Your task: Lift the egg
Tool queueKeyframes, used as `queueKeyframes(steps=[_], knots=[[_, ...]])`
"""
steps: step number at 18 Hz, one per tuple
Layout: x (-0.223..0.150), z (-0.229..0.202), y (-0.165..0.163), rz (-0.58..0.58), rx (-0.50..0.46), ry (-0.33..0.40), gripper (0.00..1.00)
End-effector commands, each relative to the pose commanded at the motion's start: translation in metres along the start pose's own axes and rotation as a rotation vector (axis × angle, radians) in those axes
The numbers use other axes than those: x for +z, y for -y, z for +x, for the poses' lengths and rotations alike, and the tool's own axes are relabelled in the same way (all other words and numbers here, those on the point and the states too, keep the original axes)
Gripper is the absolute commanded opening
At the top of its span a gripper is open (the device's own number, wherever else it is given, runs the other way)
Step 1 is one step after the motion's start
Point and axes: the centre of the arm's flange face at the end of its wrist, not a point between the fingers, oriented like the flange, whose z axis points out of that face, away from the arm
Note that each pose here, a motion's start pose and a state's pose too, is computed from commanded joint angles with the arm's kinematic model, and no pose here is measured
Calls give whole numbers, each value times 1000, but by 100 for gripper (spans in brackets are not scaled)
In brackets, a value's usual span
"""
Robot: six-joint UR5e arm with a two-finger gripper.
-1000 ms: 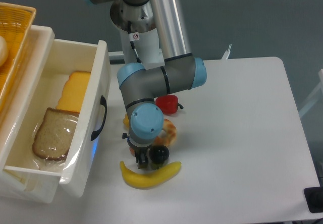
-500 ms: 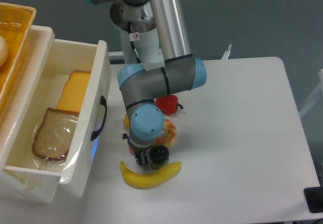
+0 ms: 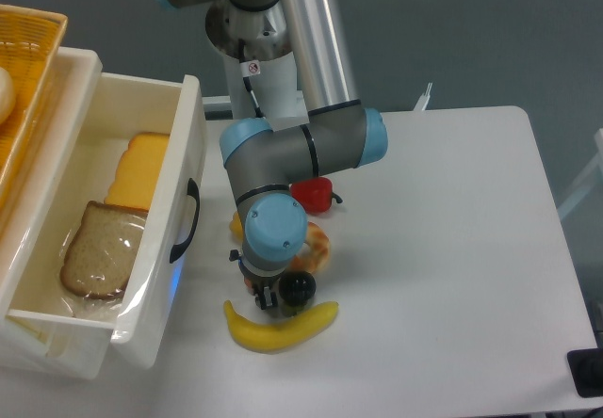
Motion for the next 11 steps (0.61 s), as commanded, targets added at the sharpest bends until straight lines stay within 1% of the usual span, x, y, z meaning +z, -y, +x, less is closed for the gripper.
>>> queueKeyframes(steps=[4, 11], knots=[[-17, -2, -1, -3, 6, 29, 21], [-66, 6, -8, -8, -4, 100, 21]])
